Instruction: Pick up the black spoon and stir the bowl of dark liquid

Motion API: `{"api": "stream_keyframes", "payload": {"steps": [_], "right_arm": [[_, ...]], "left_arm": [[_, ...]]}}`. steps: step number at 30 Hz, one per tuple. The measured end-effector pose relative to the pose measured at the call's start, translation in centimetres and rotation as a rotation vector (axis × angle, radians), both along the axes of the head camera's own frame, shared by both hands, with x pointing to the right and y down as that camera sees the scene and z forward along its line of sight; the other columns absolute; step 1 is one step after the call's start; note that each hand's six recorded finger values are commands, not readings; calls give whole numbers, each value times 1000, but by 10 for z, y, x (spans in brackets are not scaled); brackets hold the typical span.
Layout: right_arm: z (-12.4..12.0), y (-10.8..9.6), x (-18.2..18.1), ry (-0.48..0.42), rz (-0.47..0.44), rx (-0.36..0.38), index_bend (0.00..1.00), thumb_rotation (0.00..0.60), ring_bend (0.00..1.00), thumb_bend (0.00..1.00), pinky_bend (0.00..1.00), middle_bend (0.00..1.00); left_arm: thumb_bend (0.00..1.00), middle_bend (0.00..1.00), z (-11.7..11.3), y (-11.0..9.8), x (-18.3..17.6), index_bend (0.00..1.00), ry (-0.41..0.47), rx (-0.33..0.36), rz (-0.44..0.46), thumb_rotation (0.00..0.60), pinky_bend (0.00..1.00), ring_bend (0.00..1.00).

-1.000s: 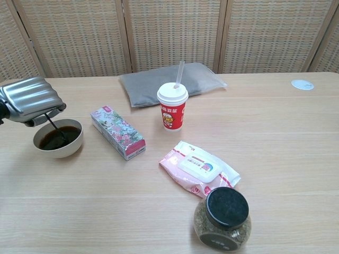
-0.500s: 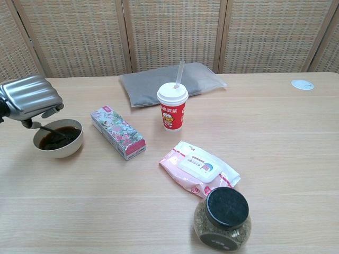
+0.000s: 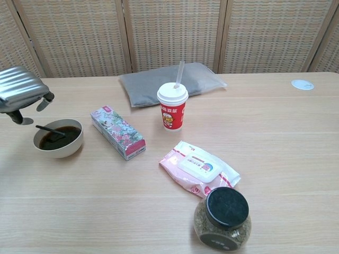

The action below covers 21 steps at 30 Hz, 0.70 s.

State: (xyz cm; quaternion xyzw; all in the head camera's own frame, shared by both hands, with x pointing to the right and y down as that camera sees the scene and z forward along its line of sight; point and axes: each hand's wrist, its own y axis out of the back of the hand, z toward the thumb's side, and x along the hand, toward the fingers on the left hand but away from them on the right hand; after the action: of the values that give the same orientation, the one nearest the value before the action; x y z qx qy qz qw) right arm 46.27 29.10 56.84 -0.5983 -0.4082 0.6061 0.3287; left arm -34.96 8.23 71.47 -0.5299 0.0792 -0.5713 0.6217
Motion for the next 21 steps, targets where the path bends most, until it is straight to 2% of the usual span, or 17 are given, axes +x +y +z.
{"api": "stream_keyframes", "payload": {"steps": [8,14,17,21], "right_arm": [[1,-3,-4,-6,-13,2,78,600,0,88,0,104],[2,-5,-6,-8,-20,1,81,600,0,88,0,104],[3,-6,-8,-9,-25,1,96,600,0,88,0,104],[3,-8,-11,-10,-35,2,97,600,0,88,0,104]], "left_arm": [[222,697,-29,21,-16,479,173,-58,-217,600,729,619],[223,665,-57,40,-38,471,320,-36,-388,600,728,591],[223,598,-70,52,-50,432,384,-12,-449,600,707,536],[223,407,-85,68,-59,259,457,15,-491,600,596,361]]}}
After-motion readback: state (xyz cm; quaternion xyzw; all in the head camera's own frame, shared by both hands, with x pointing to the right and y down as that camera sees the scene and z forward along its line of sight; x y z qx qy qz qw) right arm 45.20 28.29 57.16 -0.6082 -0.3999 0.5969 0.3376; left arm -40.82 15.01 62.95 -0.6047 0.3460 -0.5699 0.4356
